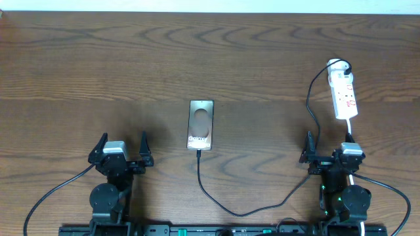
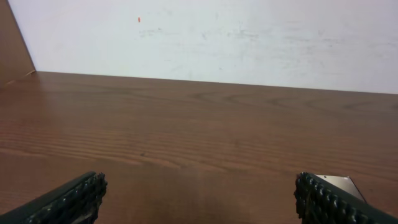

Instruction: Plug charger to phone and switch on socket

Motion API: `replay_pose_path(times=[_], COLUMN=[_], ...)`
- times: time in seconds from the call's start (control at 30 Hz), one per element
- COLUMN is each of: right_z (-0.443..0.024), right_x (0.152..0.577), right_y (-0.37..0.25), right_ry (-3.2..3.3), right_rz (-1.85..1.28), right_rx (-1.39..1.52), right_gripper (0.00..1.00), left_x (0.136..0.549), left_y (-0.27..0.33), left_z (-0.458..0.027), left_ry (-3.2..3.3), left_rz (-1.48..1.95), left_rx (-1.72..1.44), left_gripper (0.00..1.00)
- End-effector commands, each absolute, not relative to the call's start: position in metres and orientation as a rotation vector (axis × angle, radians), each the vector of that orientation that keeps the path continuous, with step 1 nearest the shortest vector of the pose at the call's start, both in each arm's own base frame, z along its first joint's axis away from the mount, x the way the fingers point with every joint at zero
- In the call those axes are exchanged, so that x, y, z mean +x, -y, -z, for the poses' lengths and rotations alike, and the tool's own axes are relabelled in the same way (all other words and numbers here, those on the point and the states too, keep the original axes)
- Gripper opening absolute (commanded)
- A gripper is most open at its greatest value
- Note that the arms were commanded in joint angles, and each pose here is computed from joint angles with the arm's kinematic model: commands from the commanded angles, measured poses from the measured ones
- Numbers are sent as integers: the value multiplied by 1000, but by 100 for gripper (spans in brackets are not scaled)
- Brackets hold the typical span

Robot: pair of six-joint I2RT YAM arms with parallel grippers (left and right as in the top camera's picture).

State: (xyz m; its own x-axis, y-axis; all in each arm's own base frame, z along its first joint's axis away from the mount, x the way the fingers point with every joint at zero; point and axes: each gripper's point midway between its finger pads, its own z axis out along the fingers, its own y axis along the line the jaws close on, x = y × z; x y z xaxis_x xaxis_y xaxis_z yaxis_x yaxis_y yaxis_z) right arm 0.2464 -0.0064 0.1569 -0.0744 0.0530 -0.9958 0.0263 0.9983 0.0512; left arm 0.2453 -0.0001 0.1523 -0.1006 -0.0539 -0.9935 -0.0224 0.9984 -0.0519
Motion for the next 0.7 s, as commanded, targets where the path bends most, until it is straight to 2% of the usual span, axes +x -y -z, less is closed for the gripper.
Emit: replay_pose_path(times=[0.0, 0.67], right_z=[-157, -157], right_x=[246, 246], right_y=[1, -5], right_ry=[-1642, -1643], right_rz=[-31, -51], right_rx=[34, 13], right_gripper=[99, 99], left_x=[244, 244], left_y=[-3, -3], left_z=[-136, -136], left_ry=[-1726, -1726], left_rz=[-7, -7], left_rx=[-54, -54], left_gripper=[98, 98])
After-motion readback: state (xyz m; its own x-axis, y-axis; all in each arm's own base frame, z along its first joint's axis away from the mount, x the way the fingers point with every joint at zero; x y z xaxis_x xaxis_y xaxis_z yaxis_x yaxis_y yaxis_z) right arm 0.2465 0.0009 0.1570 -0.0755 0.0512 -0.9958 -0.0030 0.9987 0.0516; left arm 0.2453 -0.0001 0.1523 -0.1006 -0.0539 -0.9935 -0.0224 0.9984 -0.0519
